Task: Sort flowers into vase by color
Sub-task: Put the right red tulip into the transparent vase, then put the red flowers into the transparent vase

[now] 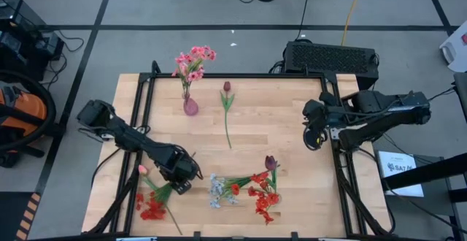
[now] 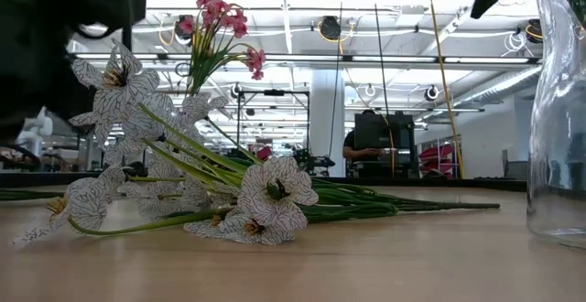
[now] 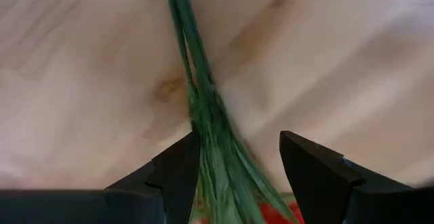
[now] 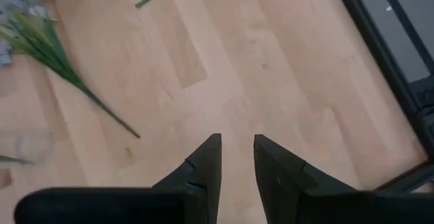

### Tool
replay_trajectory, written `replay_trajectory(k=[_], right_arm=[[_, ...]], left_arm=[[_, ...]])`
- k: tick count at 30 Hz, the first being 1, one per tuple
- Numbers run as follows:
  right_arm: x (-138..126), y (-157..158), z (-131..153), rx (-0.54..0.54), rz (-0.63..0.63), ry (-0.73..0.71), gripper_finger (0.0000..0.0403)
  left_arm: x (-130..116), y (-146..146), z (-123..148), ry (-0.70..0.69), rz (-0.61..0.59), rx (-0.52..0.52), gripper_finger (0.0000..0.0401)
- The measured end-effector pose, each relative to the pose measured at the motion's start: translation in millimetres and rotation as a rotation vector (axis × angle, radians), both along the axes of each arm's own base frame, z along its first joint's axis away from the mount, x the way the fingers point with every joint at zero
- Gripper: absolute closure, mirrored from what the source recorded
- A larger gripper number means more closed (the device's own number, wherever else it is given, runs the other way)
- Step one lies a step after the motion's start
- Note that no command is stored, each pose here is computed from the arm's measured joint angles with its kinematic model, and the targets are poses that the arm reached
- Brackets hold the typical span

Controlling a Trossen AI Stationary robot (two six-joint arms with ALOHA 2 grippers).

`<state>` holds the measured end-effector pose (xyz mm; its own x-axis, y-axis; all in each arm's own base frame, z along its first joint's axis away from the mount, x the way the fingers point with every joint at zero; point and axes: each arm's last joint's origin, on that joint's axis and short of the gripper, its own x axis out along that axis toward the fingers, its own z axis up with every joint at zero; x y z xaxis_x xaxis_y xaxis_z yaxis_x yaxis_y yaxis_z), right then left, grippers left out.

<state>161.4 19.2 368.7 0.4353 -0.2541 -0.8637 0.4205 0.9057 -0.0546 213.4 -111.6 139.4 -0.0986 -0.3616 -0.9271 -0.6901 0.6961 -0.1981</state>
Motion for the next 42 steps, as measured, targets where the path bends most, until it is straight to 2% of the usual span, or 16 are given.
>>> replay_trajectory(k=[3, 5, 9, 11, 12, 18, 26, 29, 33, 35, 38, 42], right_arm=[[2, -5, 0, -0.018, 0.01, 0.0, 0.0325], [2, -8, 1, -0.041, 0.027, 0.008, 0.0325], [2, -15, 1, -0.166, 0.06, 0.04, 0.0325], [2, -19, 2, -0.219, 0.076, 0.061, 0.0325], [2, -21, 2, -0.234, 0.079, 0.069, 0.0325], [2, -31, 2, -0.273, 0.083, 0.103, 0.0325], [3, -37, 3, -0.294, 0.091, 0.11, 0.0325], [3, -38, 3, -0.293, 0.088, 0.112, 0.0325], [2, -38, 2, -0.289, 0.085, 0.111, 0.0325], [2, -38, 2, -0.29, 0.084, 0.111, 0.0325], [3, -38, 3, -0.315, 0.076, 0.113, 0.0325], [2, -40, 4, -0.388, 0.067, 0.134, 0.0325]], left_arm=[[-1, -2, -8, 0.052, -0.007, 0.022, 0.02], [-1, -2, -11, 0.071, -0.006, 0.03, 0.0222], [2, 2, -9, 0.083, 0.02, 0.03, 0.0312], [5, 4, -4, 0.052, 0.019, 0.031, 0.0367], [8, 6, 0, 0.031, 0.024, 0.023, 0.0381], [16, 22, 34, -0.12, 0.076, -0.027, 0.0383], [19, 53, 104, -0.41, 0.209, -0.075, 0.0386], [16, 64, 124, -0.466, 0.257, -0.044, 0.0387], [6, 72, 122, -0.368, 0.289, 0.019, 0.0387], [8, 75, 122, -0.378, 0.299, 0.018, 0.0388], [20, 81, 128, -0.508, 0.333, -0.009, 0.0388], [36, 95, 144, -0.756, 0.349, -0.032, 0.0388]])
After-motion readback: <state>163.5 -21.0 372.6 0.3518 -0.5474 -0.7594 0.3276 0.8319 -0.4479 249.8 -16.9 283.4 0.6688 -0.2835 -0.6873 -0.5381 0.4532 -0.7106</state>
